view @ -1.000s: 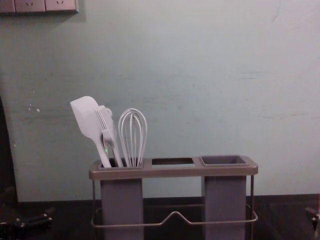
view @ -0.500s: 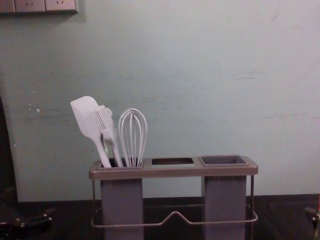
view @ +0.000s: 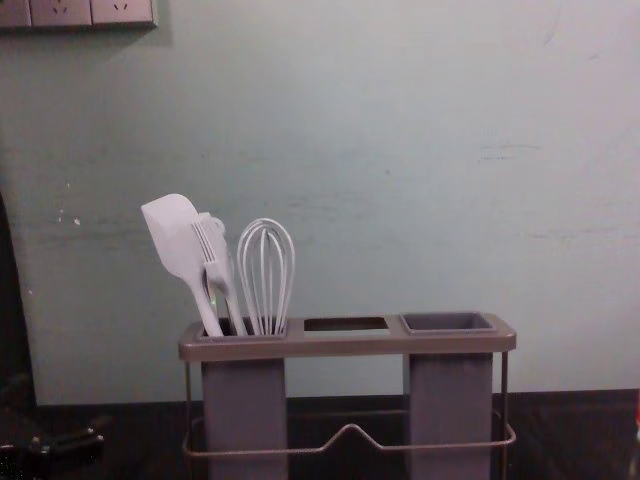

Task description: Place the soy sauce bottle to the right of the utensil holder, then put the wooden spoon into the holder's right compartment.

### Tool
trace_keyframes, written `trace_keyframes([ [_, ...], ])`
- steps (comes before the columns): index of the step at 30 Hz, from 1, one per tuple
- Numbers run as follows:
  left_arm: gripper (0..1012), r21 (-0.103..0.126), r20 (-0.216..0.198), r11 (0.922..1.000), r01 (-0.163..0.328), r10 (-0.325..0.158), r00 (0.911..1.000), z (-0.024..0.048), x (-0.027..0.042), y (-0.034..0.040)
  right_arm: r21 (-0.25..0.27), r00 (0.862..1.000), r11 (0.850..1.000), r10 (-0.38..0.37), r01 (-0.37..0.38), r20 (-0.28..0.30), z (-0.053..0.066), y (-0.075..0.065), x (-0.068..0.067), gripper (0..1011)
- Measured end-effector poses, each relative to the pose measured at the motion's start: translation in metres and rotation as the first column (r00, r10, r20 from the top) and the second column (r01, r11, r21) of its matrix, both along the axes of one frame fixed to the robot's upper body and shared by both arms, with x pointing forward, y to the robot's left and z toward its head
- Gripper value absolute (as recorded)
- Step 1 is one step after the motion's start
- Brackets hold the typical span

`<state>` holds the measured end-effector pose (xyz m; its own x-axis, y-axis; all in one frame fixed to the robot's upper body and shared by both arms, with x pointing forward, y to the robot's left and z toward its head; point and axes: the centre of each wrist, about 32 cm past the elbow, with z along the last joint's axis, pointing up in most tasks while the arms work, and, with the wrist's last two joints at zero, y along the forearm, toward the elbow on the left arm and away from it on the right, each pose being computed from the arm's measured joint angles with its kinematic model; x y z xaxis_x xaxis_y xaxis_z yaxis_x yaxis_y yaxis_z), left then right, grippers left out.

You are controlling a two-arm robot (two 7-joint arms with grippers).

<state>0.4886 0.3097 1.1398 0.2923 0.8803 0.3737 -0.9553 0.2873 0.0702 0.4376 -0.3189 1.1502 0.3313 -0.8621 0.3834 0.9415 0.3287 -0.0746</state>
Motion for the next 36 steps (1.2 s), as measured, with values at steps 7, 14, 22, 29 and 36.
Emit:
trace_keyframes([
  [7,1005,0.0,0.0,1.0,0.0,0.0,1.0,0.0,0.0,0.0,-0.014,1.0,1.0,0.024,-0.024,0.009,0.015,-0.004,-0.033,1002],
  [14,1005,0.0,0.0,1.0,0.0,0.0,1.0,0.0,0.0,0.0,-0.014,0.999,0.999,0.048,-0.048,-0.016,0.031,-0.01,-0.056,1002],
  [22,1005,0.0,0.0,1.0,0.0,0.0,1.0,0.0,0.0,0.0,-0.001,0.993,0.995,0.102,-0.103,-0.062,0.05,-0.017,-0.068,1002],
  [29,1005,0.0,0.0,1.0,0.0,0.0,1.0,0.0,0.0,0.0,0.122,0.975,0.974,0.201,-0.189,-0.093,0.056,-0.019,-0.07,1002],
  [36,1005,0.0,0.0,1.0,0.0,0.0,1.0,0.0,0.0,0.0,0.235,0.953,0.935,0.291,-0.265,-0.084,0.05,-0.016,-0.066,1002],
])
